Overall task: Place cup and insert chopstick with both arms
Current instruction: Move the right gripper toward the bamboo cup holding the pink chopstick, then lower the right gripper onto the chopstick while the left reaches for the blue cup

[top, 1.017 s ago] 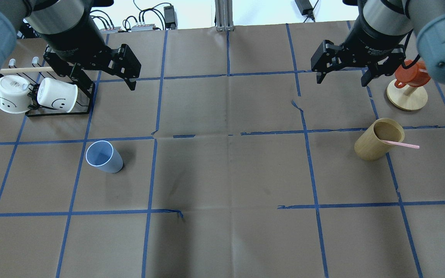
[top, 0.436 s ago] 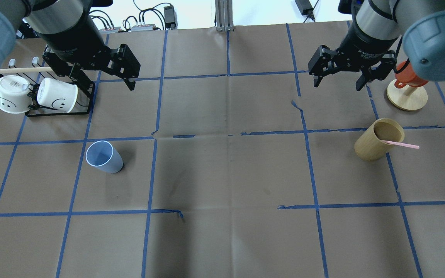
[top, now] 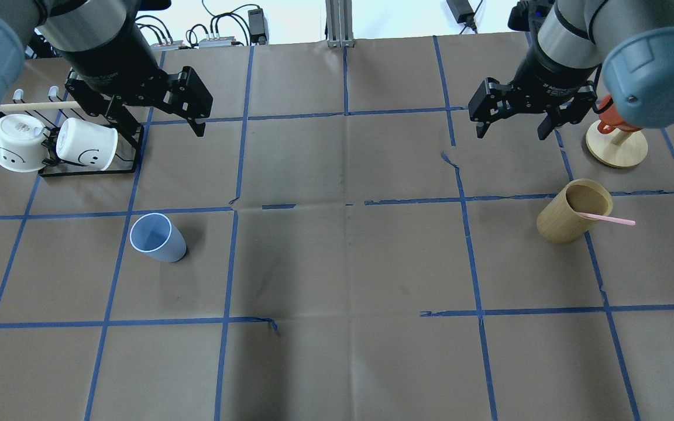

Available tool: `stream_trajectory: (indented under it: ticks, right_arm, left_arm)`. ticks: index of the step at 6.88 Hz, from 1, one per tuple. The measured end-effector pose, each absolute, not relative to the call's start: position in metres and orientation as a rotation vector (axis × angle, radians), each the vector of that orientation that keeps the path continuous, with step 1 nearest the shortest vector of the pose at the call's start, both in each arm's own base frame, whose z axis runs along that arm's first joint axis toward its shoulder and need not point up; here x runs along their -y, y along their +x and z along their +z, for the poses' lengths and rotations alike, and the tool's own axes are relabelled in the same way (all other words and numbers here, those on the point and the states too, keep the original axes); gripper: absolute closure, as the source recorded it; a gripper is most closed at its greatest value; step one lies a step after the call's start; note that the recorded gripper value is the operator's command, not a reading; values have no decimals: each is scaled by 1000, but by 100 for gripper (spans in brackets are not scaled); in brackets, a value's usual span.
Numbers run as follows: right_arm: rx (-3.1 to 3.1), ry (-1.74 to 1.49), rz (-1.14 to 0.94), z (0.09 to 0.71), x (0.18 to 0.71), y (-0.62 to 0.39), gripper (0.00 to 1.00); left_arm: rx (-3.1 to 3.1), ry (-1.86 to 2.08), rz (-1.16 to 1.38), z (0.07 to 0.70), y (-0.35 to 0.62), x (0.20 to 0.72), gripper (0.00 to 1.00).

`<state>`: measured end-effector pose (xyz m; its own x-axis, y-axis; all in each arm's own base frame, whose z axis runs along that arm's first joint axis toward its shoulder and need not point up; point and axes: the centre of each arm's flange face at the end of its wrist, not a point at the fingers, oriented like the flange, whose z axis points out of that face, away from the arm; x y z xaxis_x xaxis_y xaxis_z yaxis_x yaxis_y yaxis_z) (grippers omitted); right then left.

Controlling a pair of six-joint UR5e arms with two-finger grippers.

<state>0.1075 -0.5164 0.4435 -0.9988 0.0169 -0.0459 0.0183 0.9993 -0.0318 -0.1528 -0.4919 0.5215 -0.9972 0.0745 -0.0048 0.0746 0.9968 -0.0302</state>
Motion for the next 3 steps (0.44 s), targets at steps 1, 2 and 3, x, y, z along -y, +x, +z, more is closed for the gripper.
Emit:
stream_trajectory:
  ticks: [1, 2, 3]
  right_arm:
    - [-3105, -64, -67, 452, 511, 101, 0]
    - [-3107, -181, -78, 459, 506, 89, 0]
    - [-3107, -297, -53, 461, 503, 67, 0]
  left_arm:
    - [-3136, 116, -47, 521, -153, 492, 0]
    - [-3137, 115, -47, 521, -152, 493, 0]
    - [-3136, 115, -47, 521, -152, 493, 0]
